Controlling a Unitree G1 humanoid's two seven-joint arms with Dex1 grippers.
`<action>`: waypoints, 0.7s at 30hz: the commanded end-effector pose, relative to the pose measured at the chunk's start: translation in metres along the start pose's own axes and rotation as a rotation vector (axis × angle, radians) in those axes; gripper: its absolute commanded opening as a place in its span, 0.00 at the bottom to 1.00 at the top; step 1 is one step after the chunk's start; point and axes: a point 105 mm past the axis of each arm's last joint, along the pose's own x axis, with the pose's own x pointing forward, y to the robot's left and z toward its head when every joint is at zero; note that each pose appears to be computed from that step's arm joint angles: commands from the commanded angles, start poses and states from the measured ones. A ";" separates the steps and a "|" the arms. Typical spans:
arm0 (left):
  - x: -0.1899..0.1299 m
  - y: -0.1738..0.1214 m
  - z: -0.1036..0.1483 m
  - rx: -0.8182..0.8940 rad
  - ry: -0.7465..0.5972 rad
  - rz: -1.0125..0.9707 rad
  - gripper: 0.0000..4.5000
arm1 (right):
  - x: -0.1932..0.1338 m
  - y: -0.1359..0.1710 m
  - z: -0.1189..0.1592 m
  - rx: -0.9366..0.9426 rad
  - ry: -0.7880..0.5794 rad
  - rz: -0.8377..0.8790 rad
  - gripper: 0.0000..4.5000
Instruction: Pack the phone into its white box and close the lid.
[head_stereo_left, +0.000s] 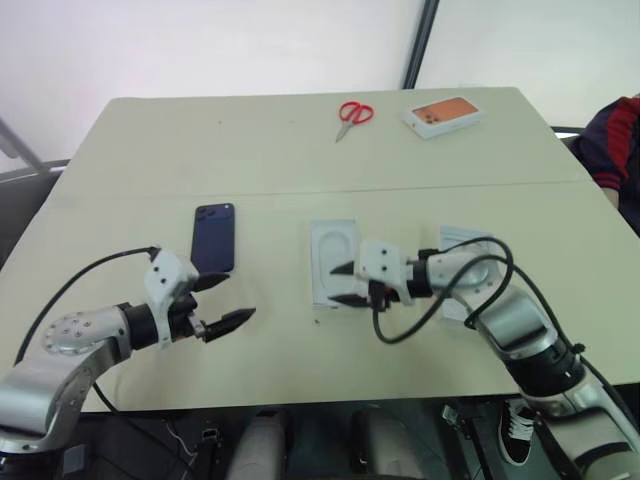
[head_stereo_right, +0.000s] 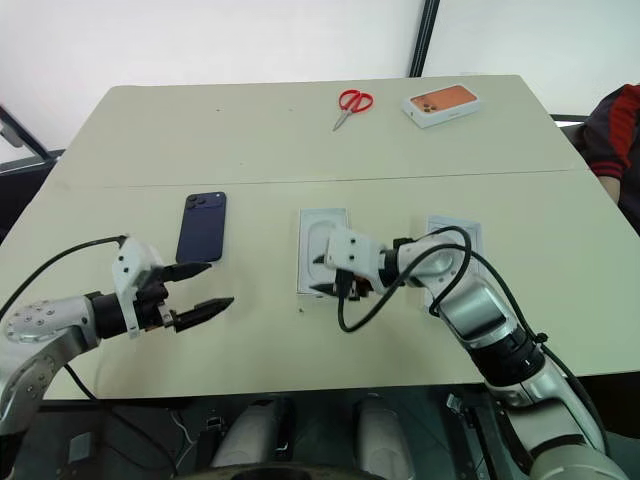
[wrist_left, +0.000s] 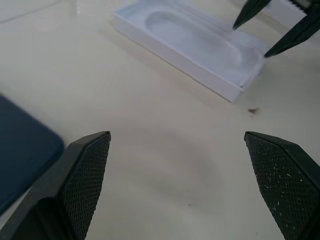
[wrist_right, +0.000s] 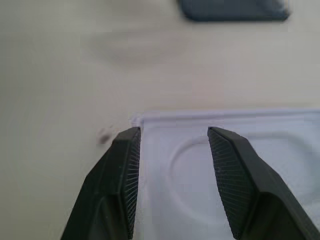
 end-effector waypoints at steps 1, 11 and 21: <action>-0.013 0.043 0.013 -0.135 -0.094 0.230 1.00 | 0.005 -0.022 0.031 -0.011 -0.095 -0.109 0.52; -0.023 0.114 0.012 -0.430 -0.119 0.617 1.00 | 0.089 -0.038 0.028 0.047 0.018 -0.198 0.01; 0.008 0.123 -0.007 -0.566 0.102 0.586 1.00 | 0.143 -0.039 0.028 0.013 0.071 -0.238 0.01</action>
